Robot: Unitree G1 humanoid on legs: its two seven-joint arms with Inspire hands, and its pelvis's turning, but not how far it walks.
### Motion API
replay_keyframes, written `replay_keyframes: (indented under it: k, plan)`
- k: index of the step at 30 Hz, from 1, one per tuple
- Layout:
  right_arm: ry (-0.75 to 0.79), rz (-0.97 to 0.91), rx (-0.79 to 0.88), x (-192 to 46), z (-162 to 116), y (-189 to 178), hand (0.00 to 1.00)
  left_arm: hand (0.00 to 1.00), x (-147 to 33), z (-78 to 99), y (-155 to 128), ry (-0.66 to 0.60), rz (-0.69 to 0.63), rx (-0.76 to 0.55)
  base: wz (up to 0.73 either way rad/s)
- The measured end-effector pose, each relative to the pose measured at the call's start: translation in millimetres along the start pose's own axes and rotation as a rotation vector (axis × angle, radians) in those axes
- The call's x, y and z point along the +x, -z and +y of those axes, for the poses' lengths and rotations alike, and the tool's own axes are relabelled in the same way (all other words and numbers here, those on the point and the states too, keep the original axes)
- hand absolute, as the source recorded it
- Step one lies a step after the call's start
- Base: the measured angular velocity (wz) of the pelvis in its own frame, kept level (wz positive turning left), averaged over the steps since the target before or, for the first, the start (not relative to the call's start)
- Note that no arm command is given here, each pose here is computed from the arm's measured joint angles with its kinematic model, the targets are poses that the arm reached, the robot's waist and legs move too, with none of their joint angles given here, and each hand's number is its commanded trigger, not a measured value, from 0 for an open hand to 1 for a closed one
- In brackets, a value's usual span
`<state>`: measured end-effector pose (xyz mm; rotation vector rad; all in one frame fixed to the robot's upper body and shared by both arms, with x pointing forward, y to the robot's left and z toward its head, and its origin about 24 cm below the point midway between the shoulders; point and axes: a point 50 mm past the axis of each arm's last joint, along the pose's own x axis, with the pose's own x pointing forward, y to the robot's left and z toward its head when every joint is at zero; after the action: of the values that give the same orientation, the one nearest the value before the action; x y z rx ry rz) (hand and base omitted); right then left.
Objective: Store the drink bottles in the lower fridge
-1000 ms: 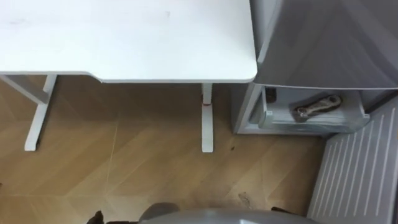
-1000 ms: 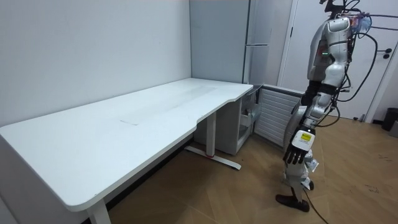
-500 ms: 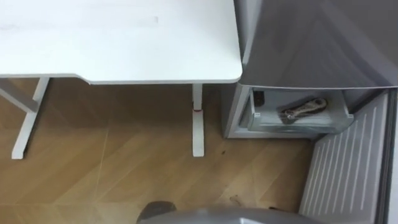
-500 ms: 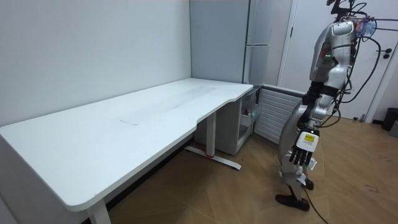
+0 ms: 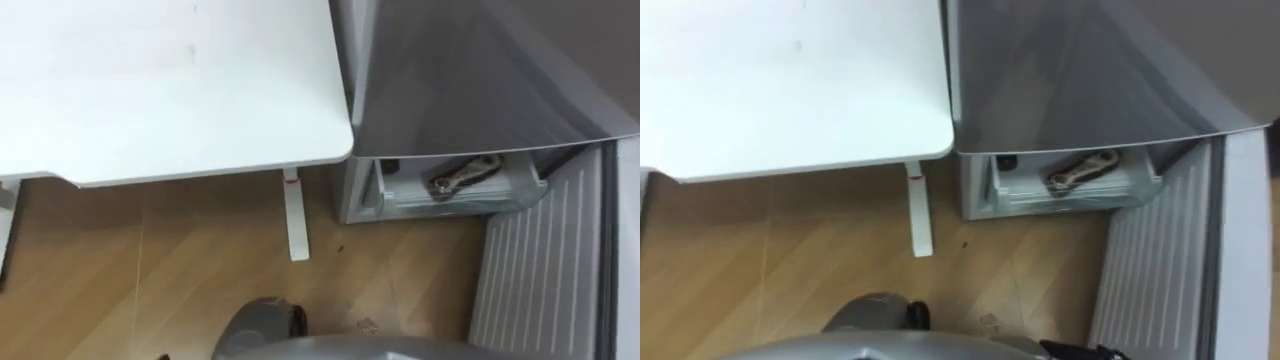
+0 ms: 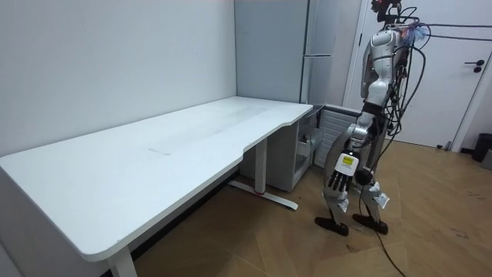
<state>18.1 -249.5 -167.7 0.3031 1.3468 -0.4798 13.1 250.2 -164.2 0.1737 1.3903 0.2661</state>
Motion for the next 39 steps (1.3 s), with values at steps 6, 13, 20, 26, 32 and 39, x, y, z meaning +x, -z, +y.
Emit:
replay_keyframes:
  k: [6,13,20,26,32,39]
  plan:
    - [-0.012,-0.063,0.022,1,8,-17,0.00,0.00,2.0,-0.6,-23,0.001,-0.087,-0.027,-0.19]
    - [-0.050,-0.140,0.164,2,24,-47,0.00,0.00,2.1,-0.7,-42,0.001,-0.172,-0.057,-0.04]
    - [-0.185,-0.261,0.541,-3,56,-103,0.00,0.00,4.2,-5.0,-64,0.031,-0.210,-0.156,0.26]
    - [-0.333,-0.362,0.717,-19,88,-160,0.00,0.00,3.8,-10.9,-79,0.051,-0.235,-0.184,0.20]
    - [-0.407,-0.448,0.825,-35,89,-200,0.00,0.00,2.7,-14.9,-90,0.042,-0.265,-0.180,0.24]
    - [-0.391,-0.537,0.857,-57,74,-244,0.00,0.00,1.2,-4.9,-100,-0.032,-0.298,-0.104,0.30]
